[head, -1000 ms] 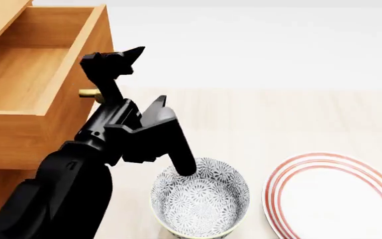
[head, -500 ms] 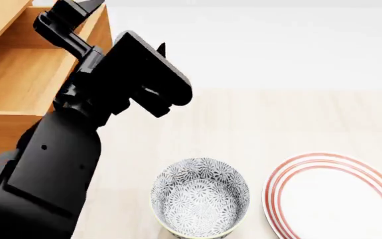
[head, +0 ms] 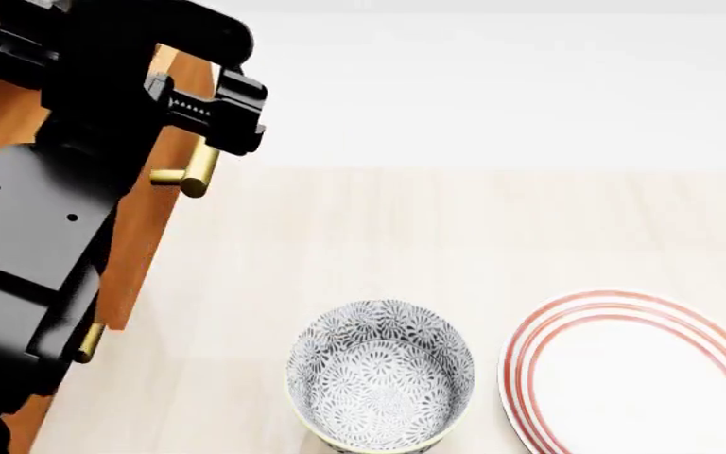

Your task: Open the top drawer of the cabinet.

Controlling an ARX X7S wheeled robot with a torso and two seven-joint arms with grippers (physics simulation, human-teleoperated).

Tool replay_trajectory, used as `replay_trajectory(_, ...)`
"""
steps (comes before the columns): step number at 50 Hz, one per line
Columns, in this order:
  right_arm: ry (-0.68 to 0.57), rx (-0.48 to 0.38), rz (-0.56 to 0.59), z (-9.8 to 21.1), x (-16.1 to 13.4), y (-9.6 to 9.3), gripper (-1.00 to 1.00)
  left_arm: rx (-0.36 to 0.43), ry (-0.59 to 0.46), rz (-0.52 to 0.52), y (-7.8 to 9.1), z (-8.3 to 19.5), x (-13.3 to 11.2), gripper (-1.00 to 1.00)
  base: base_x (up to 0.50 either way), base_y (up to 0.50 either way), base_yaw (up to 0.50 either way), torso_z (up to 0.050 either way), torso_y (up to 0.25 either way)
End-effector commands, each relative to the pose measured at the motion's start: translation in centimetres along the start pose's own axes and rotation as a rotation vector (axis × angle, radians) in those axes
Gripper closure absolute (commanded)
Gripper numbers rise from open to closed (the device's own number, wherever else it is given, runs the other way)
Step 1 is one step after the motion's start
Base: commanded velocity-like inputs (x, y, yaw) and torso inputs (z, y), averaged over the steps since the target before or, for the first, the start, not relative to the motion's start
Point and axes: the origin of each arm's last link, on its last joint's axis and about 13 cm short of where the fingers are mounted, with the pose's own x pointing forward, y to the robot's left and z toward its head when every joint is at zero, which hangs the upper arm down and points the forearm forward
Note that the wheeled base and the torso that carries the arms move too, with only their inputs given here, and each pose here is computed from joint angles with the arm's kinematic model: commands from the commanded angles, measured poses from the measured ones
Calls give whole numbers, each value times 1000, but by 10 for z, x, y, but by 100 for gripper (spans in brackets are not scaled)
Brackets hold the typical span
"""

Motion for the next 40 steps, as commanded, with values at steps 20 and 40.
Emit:
replay_trajectory(20,-9,-2,15,1,-1,2,-100,-220,166,8,6,-7,13,-100,0,0,0,0,0)
replay_trajectory(40,-7,-3,18,0,-1,2,-100,-371,294,-18,3,-4,13,-100,0,0,0,0,0)
